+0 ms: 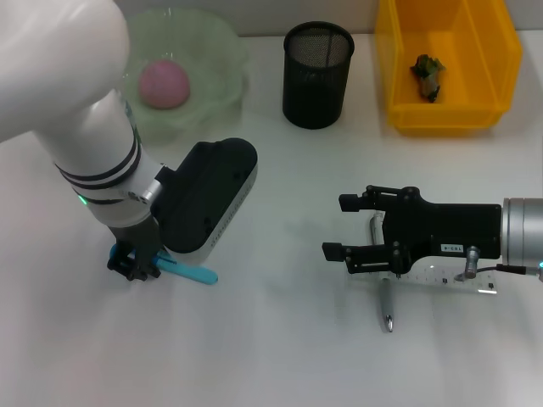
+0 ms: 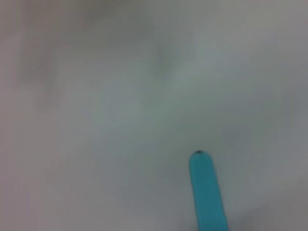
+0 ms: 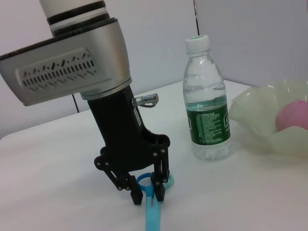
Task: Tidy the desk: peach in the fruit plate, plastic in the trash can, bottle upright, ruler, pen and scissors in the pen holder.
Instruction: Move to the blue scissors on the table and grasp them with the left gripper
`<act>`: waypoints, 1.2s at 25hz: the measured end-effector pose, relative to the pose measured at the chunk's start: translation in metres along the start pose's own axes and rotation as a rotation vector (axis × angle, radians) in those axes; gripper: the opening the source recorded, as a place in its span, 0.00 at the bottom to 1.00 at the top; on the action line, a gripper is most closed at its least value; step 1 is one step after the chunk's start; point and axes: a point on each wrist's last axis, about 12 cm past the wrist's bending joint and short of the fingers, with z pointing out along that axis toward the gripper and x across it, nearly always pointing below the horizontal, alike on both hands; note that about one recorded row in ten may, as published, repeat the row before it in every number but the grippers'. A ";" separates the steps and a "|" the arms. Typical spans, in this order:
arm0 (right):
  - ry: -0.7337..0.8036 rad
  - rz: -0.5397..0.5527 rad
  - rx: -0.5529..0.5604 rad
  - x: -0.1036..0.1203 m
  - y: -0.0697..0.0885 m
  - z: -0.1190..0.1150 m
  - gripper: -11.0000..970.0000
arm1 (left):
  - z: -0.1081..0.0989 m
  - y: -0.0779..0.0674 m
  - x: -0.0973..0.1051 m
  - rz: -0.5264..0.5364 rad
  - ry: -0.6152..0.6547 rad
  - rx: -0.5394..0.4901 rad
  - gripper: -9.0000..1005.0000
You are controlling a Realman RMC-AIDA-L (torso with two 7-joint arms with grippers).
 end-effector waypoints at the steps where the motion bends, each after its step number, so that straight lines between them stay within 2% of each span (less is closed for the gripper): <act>1: 0.000 0.000 0.000 0.000 0.000 0.000 0.86 | 0.001 0.000 0.000 0.001 0.002 0.002 0.32; 30: 0.000 0.008 0.001 0.003 0.001 -0.001 0.86 | -0.001 0.000 -0.002 0.007 0.017 0.006 0.31</act>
